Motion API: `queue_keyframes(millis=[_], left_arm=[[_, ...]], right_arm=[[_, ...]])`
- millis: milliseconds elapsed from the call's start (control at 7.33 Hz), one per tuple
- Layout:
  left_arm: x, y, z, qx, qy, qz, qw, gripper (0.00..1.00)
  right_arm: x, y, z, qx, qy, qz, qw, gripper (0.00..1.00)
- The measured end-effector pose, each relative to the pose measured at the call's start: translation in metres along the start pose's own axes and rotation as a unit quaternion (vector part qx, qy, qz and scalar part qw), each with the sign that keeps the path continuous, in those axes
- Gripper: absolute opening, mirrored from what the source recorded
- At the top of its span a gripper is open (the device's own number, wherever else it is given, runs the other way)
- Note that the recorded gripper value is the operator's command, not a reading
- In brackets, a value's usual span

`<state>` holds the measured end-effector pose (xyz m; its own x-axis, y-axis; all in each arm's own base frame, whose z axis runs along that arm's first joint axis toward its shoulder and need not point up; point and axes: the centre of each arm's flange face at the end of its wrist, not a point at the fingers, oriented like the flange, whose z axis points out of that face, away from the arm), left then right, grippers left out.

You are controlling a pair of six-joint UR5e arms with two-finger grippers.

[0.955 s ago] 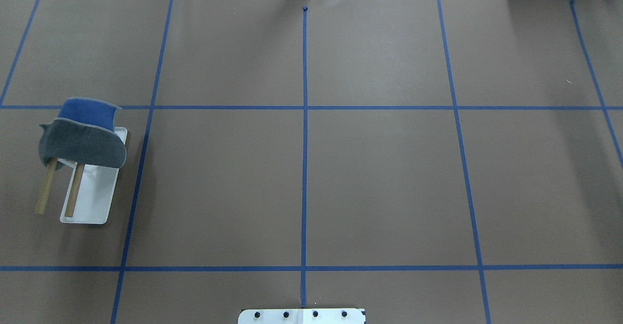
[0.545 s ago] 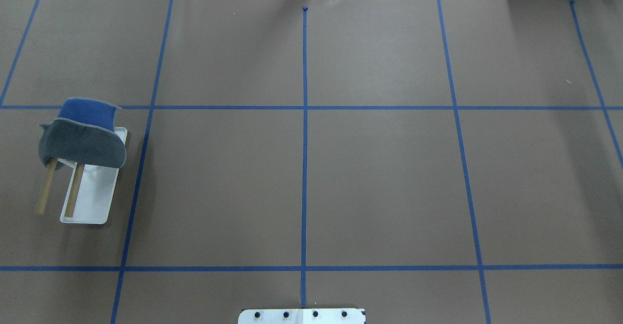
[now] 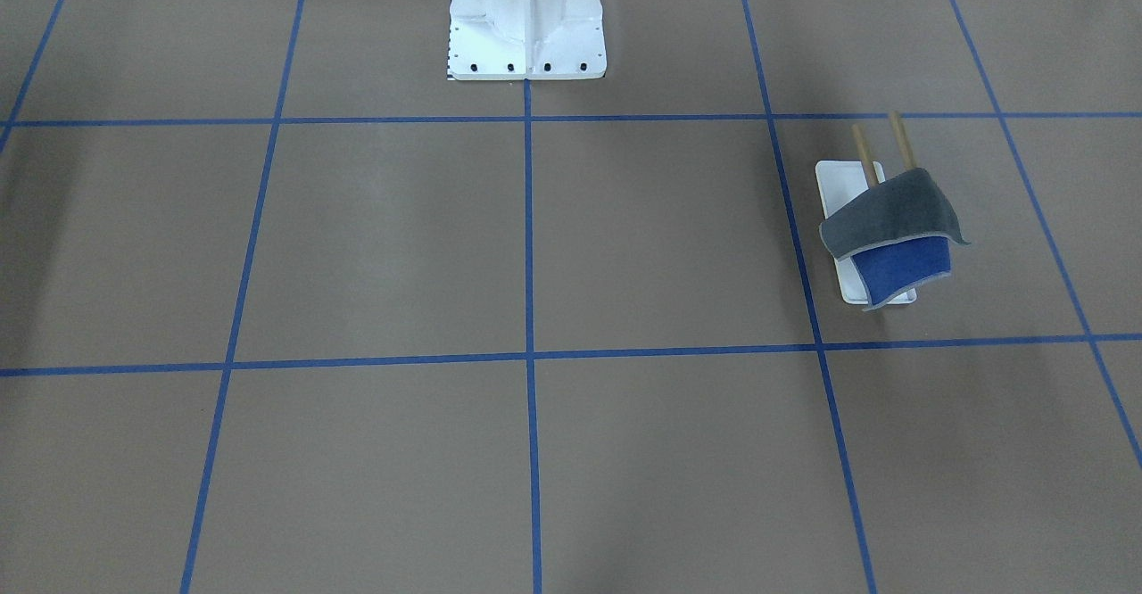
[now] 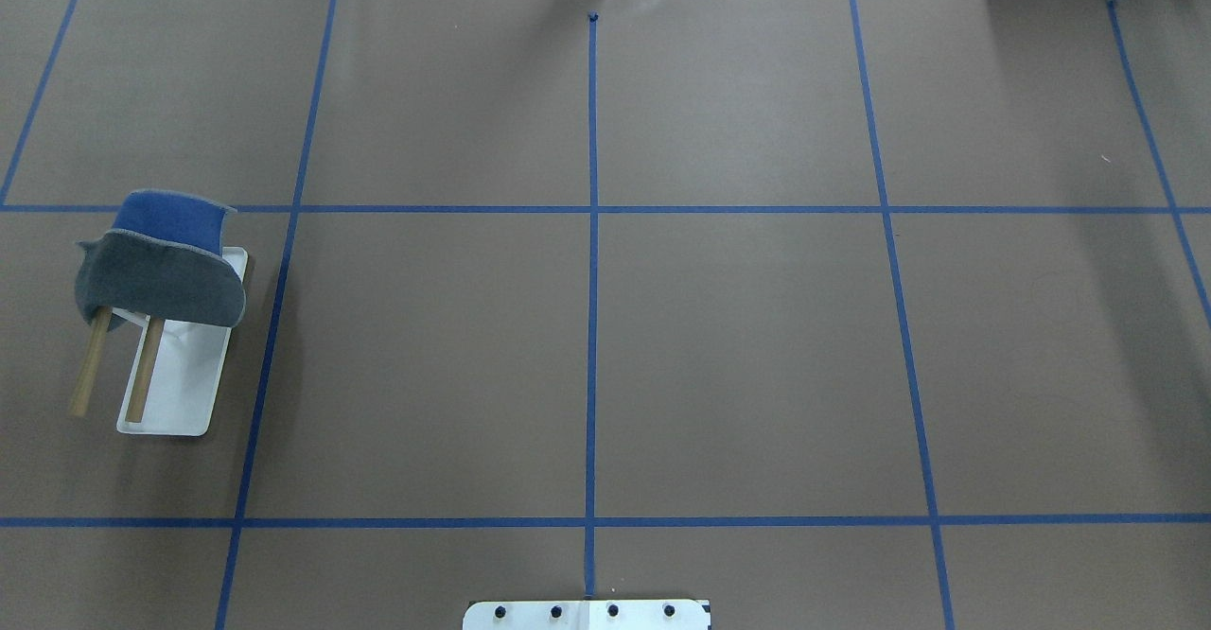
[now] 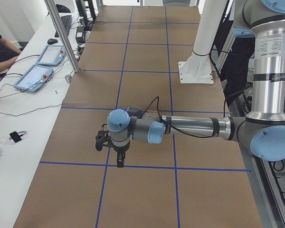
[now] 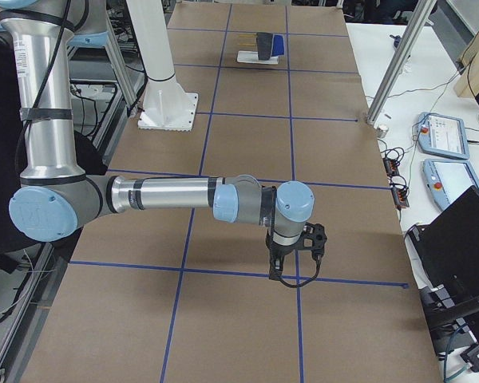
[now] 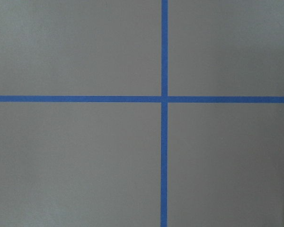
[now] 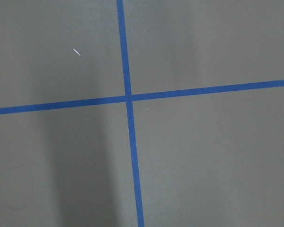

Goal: Hang towel on rack

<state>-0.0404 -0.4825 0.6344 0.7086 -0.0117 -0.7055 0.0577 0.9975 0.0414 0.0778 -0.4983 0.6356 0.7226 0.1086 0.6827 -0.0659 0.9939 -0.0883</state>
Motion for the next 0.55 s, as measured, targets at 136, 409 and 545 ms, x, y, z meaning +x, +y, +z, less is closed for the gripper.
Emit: queue_keyframes(millis=[136, 409, 545], left_arm=[[0.0005, -0.0007, -0.0004, 0.000, 0.000, 0.001, 1.0000, 0.98], [0.0014, -0.0020, -0.0011, 0.001, 0.000, 0.002, 1.0000, 0.98], [0.0018, -0.0026, -0.0015, 0.002, 0.001, 0.003, 1.0000, 0.98]], right_arm=[[0.0006, -0.0001, 0.0007, -0.001, 0.000, 0.000, 1.0000, 1.00], [0.0009, -0.0001, 0.0012, -0.001, -0.001, 0.000, 1.0000, 1.00], [-0.0001, -0.0001, 0.0002, 0.000, -0.001, -0.001, 1.0000, 1.00]])
